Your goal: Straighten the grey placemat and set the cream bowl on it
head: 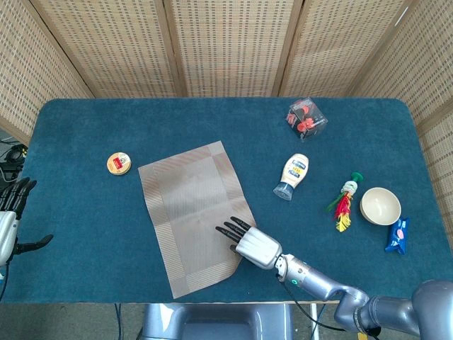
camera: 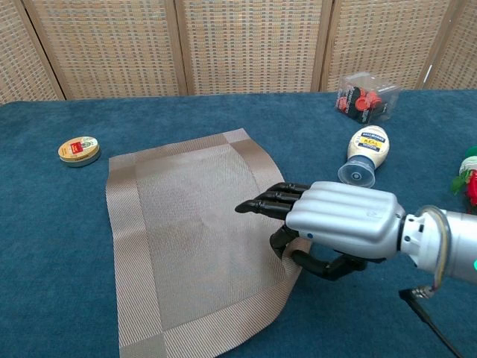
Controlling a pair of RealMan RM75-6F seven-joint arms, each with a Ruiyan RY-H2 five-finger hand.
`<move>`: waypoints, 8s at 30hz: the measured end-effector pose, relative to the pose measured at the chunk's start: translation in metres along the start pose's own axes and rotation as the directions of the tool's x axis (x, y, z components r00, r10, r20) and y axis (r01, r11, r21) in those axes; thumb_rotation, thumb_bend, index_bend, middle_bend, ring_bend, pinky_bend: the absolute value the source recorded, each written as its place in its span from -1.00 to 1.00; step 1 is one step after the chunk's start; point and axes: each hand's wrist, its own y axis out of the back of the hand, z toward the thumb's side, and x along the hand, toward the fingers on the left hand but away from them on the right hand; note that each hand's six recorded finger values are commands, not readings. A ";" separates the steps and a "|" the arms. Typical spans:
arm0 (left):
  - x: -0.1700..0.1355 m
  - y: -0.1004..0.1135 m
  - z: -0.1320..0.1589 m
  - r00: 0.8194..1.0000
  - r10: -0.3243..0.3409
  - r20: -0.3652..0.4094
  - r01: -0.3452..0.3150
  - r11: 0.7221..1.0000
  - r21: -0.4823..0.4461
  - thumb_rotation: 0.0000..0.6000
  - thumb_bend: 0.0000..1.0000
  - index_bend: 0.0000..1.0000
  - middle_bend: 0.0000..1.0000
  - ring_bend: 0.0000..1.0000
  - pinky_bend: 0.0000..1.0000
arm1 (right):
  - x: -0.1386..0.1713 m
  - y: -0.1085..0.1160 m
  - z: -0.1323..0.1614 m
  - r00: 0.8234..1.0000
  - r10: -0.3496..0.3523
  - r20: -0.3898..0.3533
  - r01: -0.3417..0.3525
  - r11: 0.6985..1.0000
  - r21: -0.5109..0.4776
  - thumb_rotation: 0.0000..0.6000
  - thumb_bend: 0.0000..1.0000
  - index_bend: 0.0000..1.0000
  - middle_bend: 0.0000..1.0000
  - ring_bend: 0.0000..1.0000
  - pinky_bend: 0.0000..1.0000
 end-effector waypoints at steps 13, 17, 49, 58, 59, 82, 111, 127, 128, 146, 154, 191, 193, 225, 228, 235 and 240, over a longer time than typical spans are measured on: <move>-0.003 -0.007 0.005 1.000 -0.020 0.011 0.020 1.000 0.019 1.00 -1.00 -1.00 -1.00 -1.00 -1.00 | 0.118 0.027 -0.027 0.986 -0.005 -0.165 0.079 0.891 0.447 1.00 0.23 0.33 -0.89 -1.00 -1.00; -0.003 -0.012 0.007 1.000 -0.027 0.008 0.027 0.999 0.035 1.00 -1.00 -1.00 -1.00 -1.00 -1.00 | 0.131 0.045 -0.058 0.985 0.028 -0.168 0.081 0.792 0.605 1.00 0.14 0.38 -0.88 -1.00 -1.00; 0.010 -0.023 0.002 0.997 -0.070 -0.036 0.072 0.996 0.051 1.00 -1.00 -1.00 -1.00 -1.00 -1.00 | 0.043 0.118 -0.115 0.919 0.059 -0.391 0.333 0.419 0.845 1.00 0.08 0.40 -0.91 -1.00 -1.00; 0.010 -0.025 0.002 0.996 -0.076 -0.038 0.078 0.996 0.050 1.00 -1.00 -1.00 -1.00 -1.00 -1.00 | 0.056 0.140 -0.151 0.951 0.052 -0.303 0.261 0.384 0.886 1.00 -0.65 -0.41 -1.00 -1.00 -1.00; 0.010 -0.025 0.002 0.996 -0.079 -0.037 0.080 0.995 0.051 1.00 -1.00 -1.00 -1.00 -1.00 -1.00 | 0.061 0.141 -0.159 0.961 0.050 -0.273 0.235 0.381 0.894 1.00 -0.79 -0.61 -1.00 -1.00 -1.00; 0.028 -0.035 0.036 0.980 -0.053 0.192 0.020 0.985 0.169 1.00 -1.00 -1.00 -1.00 -1.00 -1.00 | 0.192 0.128 -0.181 0.851 -0.332 0.407 0.162 0.902 0.399 1.00 -1.00 -1.00 -1.00 -1.00 -1.00; 0.133 -0.185 0.235 0.647 -0.341 0.682 0.050 0.911 0.409 1.00 -0.74 -0.47 -1.00 -1.00 -1.00 | 0.270 0.062 -0.144 0.613 -0.244 0.751 0.357 0.934 0.011 1.00 -1.00 -1.00 -1.00 -1.00 -1.00; 0.143 -0.204 0.256 0.645 -0.366 0.671 0.047 0.895 0.443 1.00 -0.74 -0.47 -1.00 -1.00 -1.00 | 0.269 0.062 -0.145 0.619 -0.254 0.743 0.392 0.920 -0.012 1.00 -1.00 -1.00 -1.00 -1.00 -1.00; 0.144 -0.205 0.256 0.648 -0.365 0.668 0.043 0.894 0.446 1.00 -0.74 -0.47 -1.00 -1.00 -1.00 | 0.269 0.063 -0.145 0.620 -0.253 0.743 0.397 0.918 -0.018 1.00 -1.00 -1.00 -1.00 -1.00 -1.00; 0.151 -0.223 0.261 0.681 -0.388 0.621 0.071 0.879 0.471 1.00 -0.68 -0.41 -1.00 -1.00 -1.00 | 0.270 0.065 -0.146 0.613 -0.271 0.742 0.397 0.918 0.007 1.00 -1.00 -1.00 -1.00 -1.00 -1.00; 0.152 -0.220 0.276 0.680 -0.366 0.635 0.045 0.886 0.462 1.00 -0.60 -0.41 -1.00 -1.00 -1.00 | 0.269 0.066 -0.145 0.617 -0.273 0.738 0.387 0.922 0.018 1.00 -1.00 -1.00 -1.00 -1.00 -1.00; 0.137 -0.236 0.302 0.661 -0.389 0.642 0.078 0.886 0.457 1.00 0.25 0.24 -1.00 -1.00 -1.00 | 0.271 0.075 -0.138 0.619 -0.311 0.721 0.419 0.907 0.032 1.00 -1.00 -1.00 -1.00 -1.00 -1.00; 0.136 -0.236 0.303 0.659 -0.387 0.644 0.089 0.891 0.445 1.00 0.25 0.38 -1.00 -1.00 -1.00 | 0.271 0.076 -0.138 0.619 -0.312 0.720 0.420 0.907 0.032 1.00 -1.00 -0.99 -1.00 -1.00 -1.00; 0.126 -0.191 0.207 0.720 -0.361 0.593 0.121 0.906 0.405 1.00 0.24 0.57 -1.00 -1.00 -1.00 | 0.268 0.083 -0.121 0.650 -0.344 0.678 0.446 0.895 0.026 1.00 -1.00 -0.94 -1.00 -1.00 -1.00; 0.118 -0.185 0.181 0.734 -0.366 0.572 0.129 0.902 0.413 1.00 0.24 0.57 -1.00 -1.00 -1.00 | 0.268 0.084 -0.118 0.651 -0.352 0.672 0.450 0.893 0.031 1.00 -1.00 -0.93 -1.00 -1.00 -1.00; 0.093 -0.179 0.134 0.739 -0.388 0.551 0.146 0.890 0.431 1.00 0.24 0.57 -1.00 -1.00 -1.00 | 0.265 0.085 -0.114 0.658 -0.354 0.665 0.450 0.892 0.030 1.00 -1.00 -0.93 -1.00 -1.00 -1.00; 0.083 -0.175 0.113 0.742 -0.395 0.541 0.143 0.882 0.448 1.00 0.24 0.57 -1.00 -1.00 -1.00 | 0.264 0.084 -0.111 0.663 -0.353 0.660 0.448 0.894 0.027 1.00 -1.00 -0.92 -1.00 -1.00 -1.00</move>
